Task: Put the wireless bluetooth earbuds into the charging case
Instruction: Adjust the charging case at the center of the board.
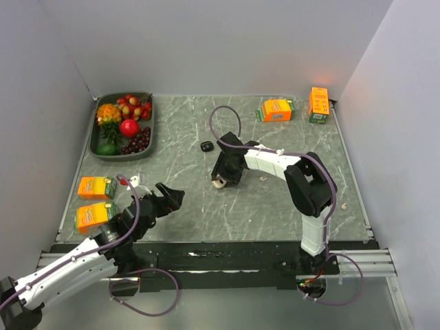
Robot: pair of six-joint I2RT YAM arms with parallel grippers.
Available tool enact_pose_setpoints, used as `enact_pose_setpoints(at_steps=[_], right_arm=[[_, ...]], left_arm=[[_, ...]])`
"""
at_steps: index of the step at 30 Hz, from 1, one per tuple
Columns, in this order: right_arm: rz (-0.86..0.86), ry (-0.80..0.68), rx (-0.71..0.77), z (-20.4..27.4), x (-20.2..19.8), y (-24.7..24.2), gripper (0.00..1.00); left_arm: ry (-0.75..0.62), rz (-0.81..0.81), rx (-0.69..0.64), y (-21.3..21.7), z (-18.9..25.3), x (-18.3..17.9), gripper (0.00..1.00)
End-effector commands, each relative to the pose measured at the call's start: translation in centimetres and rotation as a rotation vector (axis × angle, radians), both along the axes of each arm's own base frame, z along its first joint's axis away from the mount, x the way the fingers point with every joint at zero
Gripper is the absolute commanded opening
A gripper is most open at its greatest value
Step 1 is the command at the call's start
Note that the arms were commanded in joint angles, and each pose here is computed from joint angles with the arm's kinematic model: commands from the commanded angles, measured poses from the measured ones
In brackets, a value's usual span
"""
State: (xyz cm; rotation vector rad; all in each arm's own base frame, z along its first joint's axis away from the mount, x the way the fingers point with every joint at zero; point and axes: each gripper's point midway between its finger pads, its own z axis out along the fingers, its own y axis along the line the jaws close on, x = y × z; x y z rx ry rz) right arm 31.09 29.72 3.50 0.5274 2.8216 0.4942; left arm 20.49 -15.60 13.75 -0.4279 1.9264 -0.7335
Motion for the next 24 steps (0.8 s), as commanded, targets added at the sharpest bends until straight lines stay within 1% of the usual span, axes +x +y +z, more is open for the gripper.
enact_pose_setpoints(at_steps=[1, 5, 7, 10, 11, 13, 15, 16, 17, 18, 19, 20, 21, 22, 23, 24], right_arm=[[-0.001, 0.026, -0.006, -0.6, -0.5, -0.4, 0.66], [0.045, 0.036, -0.015, -0.5, -0.8, -0.3, 0.74], [0.058, 0.031, -0.017, -0.5, -0.9, -0.4, 0.77], [0.065, -0.004, -0.04, 0.3, -0.7, -1.1, 0.81], [0.066, -0.026, -0.045, 1.1, -0.6, -1.3, 0.82], [0.069, -0.074, -0.087, 2.5, -0.2, -2.3, 0.83], [0.071, -0.158, -0.112, 5.1, 0.4, -3.3, 0.86], [0.057, -0.181, -0.167, 5.7, 0.4, -4.7, 0.87], [0.048, -0.231, -0.17, 7.7, 0.5, -5.2, 0.88], [0.055, -0.257, -0.19, 8.5, 0.4, -6.0, 0.88], [0.047, -0.282, -0.212, 9.3, 0.3, -6.8, 0.88], [0.025, -0.346, -0.227, 11.3, 0.3, -8.0, 0.88], [0.018, -0.363, -0.247, 11.3, -0.1, -8.9, 0.88], [0.012, -0.392, -0.25, 12.0, -0.4, -9.5, 0.88], [-0.014, -0.47, -0.22, 14.1, -0.4, -10.0, 0.88], [-0.01, -0.474, -0.222, 13.5, -1.2, -10.7, 0.88]], left_arm=[[-0.022, 0.004, -0.023, -0.5, 0.7, 0.5, 0.91], [-0.023, -0.015, -0.013, -0.9, 0.6, 0.5, 0.93], [-0.024, -0.018, -0.016, -0.9, 0.6, 0.5, 0.95], [-0.023, -0.005, -0.02, -0.8, 0.6, 0.6, 0.98], [-0.024, 0.01, -0.017, -0.5, 0.6, 0.7, 0.97], [-0.01, 0.035, -0.014, -0.3, 0.2, 0.9, 0.96], [-0.002, 0.087, -0.024, 0.2, -0.1, 1.4, 0.96], [0.011, 0.102, -0.019, 0.2, -0.6, 1.5, 0.96], [0.008, 0.113, -0.035, 0.0, -0.5, 1.8, 0.96], [0.021, 0.135, -0.061, -0.1, -0.5, 2.0, 0.96], [0.05, 0.146, -0.047, -0.4, -1.2, 2.3, 0.96], [0.05, 0.148, -0.076, -1.1, -0.4, 2.8, 0.96], [0.075, 0.14, -0.087, -1.8, -0.5, 2.9, 0.96], [0.135, 0.142, -0.038, -2.5, -2.2, 3.2, 0.96], [0.146, 0.128, -0.054, -3.9, -0.8, 3.9, 0.96], [0.182, 0.113, -0.003, -4.5, -1.3, 4.1, 0.96]])
